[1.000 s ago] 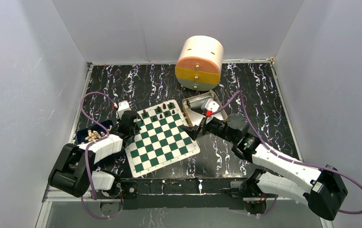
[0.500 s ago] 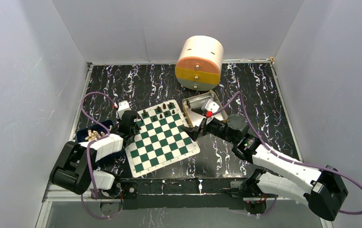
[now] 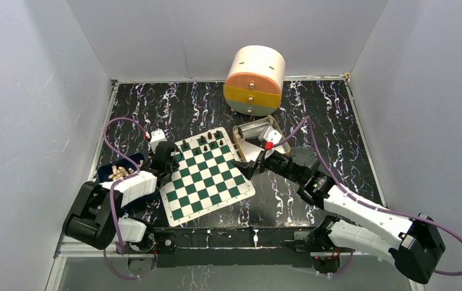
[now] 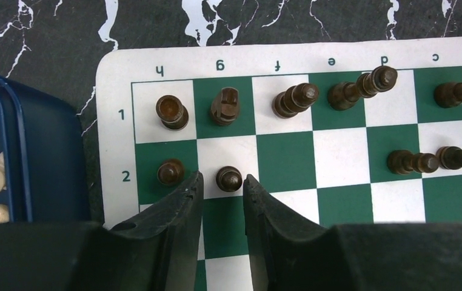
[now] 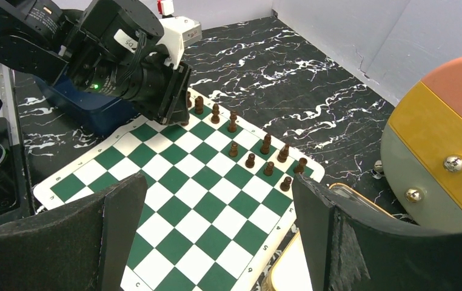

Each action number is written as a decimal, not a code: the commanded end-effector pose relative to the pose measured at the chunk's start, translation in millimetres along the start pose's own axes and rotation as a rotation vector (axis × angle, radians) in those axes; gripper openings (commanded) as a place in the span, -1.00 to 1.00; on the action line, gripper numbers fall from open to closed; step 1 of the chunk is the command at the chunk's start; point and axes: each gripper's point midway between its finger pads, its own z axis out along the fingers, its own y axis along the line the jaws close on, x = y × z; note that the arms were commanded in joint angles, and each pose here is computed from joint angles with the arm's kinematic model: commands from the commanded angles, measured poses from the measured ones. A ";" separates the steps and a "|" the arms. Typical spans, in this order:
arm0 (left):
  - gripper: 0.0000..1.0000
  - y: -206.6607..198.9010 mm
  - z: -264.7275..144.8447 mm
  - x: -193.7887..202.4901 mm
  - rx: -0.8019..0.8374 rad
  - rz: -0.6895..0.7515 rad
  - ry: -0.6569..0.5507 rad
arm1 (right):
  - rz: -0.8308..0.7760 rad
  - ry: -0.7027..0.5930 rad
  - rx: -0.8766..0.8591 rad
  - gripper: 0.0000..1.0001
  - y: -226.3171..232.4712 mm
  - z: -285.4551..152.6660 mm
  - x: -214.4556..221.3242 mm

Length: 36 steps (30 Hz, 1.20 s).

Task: Set up the chess pieces on the board
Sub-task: Place the chess piece on the chessboard, then pick up the chess piece from the storage box.

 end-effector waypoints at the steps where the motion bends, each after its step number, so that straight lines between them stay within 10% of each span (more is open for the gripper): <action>1: -0.38 2.0 -7.2 -23.7 -0.024 -0.031 -0.055 | 0.000 -0.051 0.011 0.97 -1.0 -0.3 -18.7; 21: 0.27 -46.7 -94.1 -102.0 0.302 0.086 -0.063 | 0.411 0.328 0.467 0.97 -66.0 21.2 44.6; 36: 0.77 -56.7 -147.5 -87.0 0.569 0.188 -0.118 | 0.034 0.619 0.219 0.76 -139.3 26.8 82.9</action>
